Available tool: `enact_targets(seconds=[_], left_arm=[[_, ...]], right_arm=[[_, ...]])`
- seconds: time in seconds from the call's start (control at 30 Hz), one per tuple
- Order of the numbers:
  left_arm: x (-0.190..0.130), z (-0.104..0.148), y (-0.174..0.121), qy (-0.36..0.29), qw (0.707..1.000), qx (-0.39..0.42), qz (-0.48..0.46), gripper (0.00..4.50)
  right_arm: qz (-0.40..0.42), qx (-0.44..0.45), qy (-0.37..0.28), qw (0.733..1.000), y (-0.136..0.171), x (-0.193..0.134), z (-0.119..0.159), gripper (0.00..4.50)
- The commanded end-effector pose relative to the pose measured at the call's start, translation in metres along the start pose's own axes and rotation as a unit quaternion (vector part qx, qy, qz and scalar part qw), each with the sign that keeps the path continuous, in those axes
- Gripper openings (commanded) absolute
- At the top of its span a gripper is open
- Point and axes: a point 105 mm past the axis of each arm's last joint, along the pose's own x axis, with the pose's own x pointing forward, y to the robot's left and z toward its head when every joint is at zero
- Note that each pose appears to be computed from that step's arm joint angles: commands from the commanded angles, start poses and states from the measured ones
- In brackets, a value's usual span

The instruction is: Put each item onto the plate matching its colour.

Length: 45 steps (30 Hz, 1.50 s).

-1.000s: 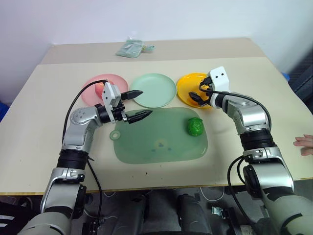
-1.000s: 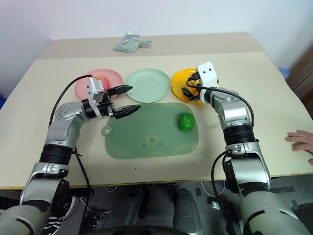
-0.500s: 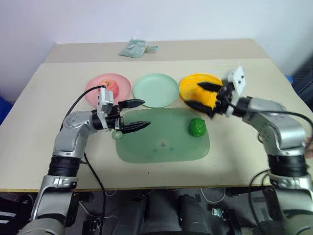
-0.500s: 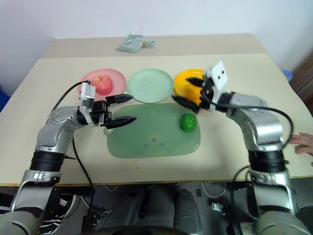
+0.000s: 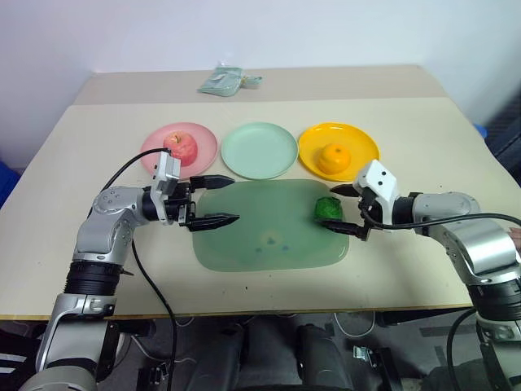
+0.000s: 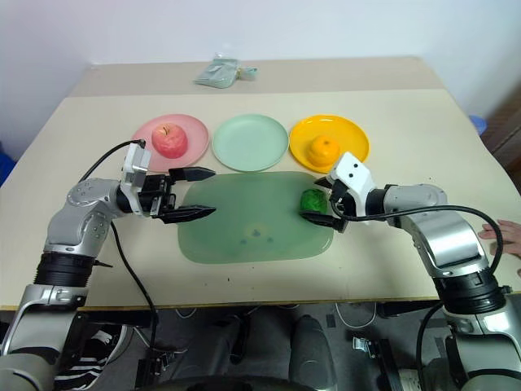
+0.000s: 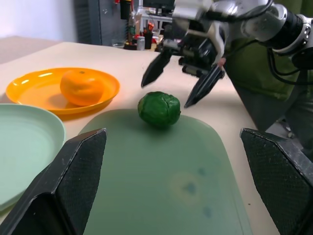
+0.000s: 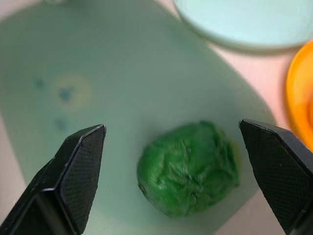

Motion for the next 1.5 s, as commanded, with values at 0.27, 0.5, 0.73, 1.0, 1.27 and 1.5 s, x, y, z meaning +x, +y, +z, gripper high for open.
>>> enact_targets(seconds=[0.27,0.5,0.73,1.0,1.27,1.5], left_arm=[[-0.005,0.002,0.000,-0.002,1.000,0.015,0.008,4.50],[-0.005,0.003,0.006,-0.007,0.999,0.022,0.028,4.50],[-0.009,0.008,0.046,-0.016,0.982,0.065,0.179,4.50],[-0.010,0.003,0.075,-0.023,0.941,0.035,0.337,4.50],[-0.018,0.001,0.069,-0.023,0.933,0.043,0.356,4.50],[-0.017,0.011,0.045,-0.046,0.963,0.053,0.260,4.50]], right_arm=[[-0.007,-0.006,-0.022,1.000,-0.005,0.001,0.008,3.71],[-0.008,-0.006,-0.075,0.997,-0.006,0.002,0.031,3.71],[-0.075,-0.044,-0.165,0.982,-0.029,0.046,0.099,3.71],[-0.129,-0.044,-0.170,0.976,-0.030,0.145,0.130,3.71],[-0.151,-0.034,-0.156,0.976,-0.038,0.161,0.119,4.45],[-0.056,0.026,-0.346,0.936,-0.031,0.094,0.149,4.45]])
